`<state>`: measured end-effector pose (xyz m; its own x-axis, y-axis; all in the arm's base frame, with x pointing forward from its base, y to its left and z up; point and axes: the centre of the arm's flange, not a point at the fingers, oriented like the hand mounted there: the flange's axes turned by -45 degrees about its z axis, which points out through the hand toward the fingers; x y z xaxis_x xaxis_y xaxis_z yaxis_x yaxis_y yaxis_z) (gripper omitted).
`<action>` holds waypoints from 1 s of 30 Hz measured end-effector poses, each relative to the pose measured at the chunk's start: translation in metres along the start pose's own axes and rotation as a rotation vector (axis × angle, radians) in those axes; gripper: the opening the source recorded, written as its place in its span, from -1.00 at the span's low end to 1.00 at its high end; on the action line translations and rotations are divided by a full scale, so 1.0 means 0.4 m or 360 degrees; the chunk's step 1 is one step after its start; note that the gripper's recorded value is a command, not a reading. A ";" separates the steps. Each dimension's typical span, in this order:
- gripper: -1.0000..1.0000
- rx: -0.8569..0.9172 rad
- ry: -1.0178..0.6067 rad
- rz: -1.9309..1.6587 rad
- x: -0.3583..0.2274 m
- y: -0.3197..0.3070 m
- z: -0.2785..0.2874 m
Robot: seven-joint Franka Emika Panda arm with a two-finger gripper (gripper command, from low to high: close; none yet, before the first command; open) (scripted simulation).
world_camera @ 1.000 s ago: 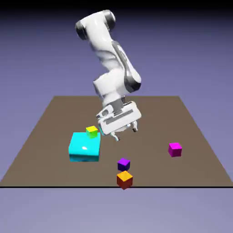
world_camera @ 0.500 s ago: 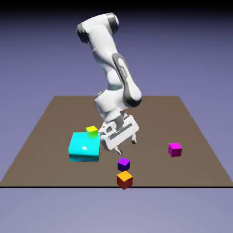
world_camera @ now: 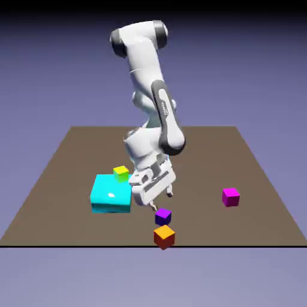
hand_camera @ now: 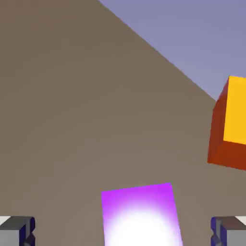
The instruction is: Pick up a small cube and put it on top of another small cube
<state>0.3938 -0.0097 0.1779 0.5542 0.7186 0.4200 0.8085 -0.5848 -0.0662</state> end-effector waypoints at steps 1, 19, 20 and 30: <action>0.00 -0.0007 -0.0005 -0.0026 -0.003 0.001 0.000; -1.00 -0.0048 -0.0021 -0.0148 -0.034 0.014 0.166; -1.00 -0.0048 -0.0021 -0.0148 -0.034 0.014 0.166; -1.00 -0.0050 -0.0027 -0.0157 -0.021 0.013 0.039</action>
<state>0.3966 -0.0127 0.1598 0.4757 0.7795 0.4076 0.8529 -0.5221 0.0031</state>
